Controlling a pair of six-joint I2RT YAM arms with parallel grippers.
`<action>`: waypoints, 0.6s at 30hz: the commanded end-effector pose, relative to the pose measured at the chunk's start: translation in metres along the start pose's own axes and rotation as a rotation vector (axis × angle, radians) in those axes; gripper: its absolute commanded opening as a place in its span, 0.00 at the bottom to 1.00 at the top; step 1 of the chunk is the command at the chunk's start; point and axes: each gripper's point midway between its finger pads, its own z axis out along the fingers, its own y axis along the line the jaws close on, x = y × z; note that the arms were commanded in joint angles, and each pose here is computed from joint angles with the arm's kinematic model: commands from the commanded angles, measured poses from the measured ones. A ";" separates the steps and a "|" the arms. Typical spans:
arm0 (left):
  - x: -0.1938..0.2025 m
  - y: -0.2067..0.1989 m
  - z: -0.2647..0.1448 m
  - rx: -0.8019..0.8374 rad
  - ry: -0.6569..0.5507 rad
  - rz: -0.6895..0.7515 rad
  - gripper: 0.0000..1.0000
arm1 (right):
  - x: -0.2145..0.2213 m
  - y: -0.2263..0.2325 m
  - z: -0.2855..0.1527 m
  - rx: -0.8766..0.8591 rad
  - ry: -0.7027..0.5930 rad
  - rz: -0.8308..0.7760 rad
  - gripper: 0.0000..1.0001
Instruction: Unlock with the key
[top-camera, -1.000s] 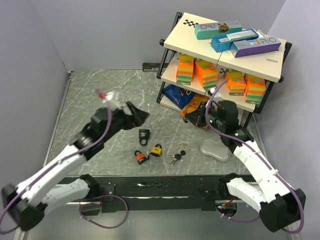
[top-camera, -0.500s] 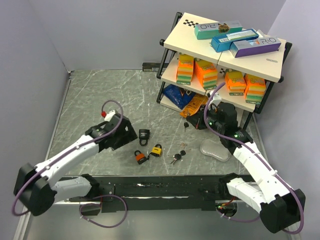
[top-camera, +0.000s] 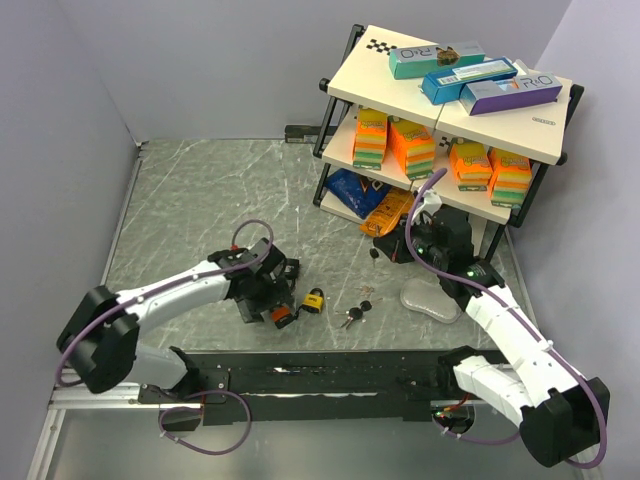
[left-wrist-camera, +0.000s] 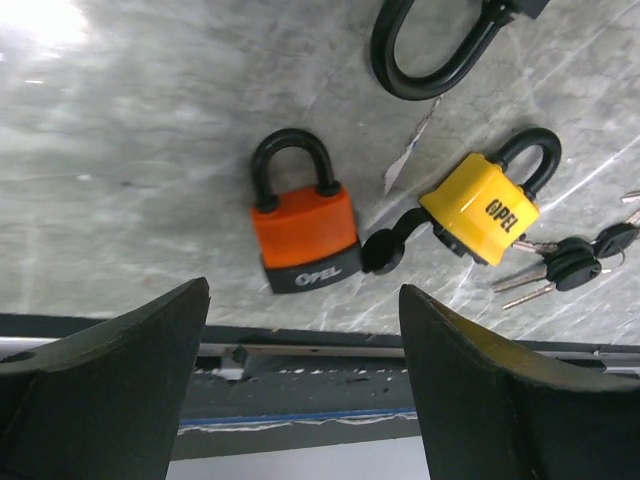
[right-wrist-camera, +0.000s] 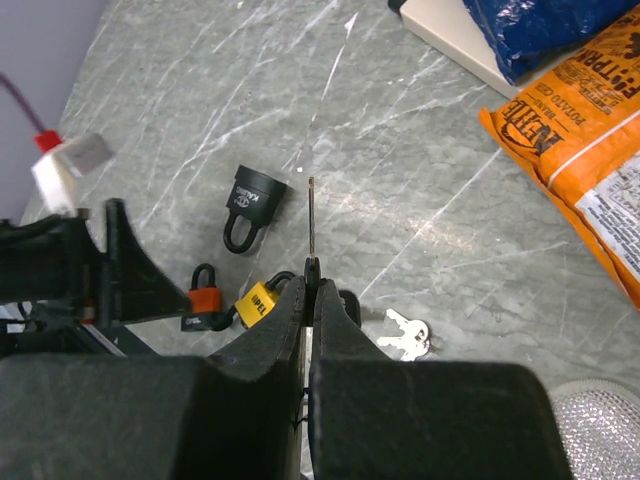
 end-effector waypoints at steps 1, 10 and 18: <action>0.011 -0.022 0.008 0.052 0.065 -0.045 0.82 | -0.009 0.008 0.002 -0.047 -0.028 -0.020 0.00; 0.018 -0.015 0.030 -0.066 0.115 -0.032 0.80 | -0.011 0.008 0.003 -0.052 -0.034 -0.029 0.00; 0.008 -0.006 0.040 -0.178 0.070 -0.071 0.73 | -0.009 0.005 0.000 -0.037 -0.039 -0.036 0.00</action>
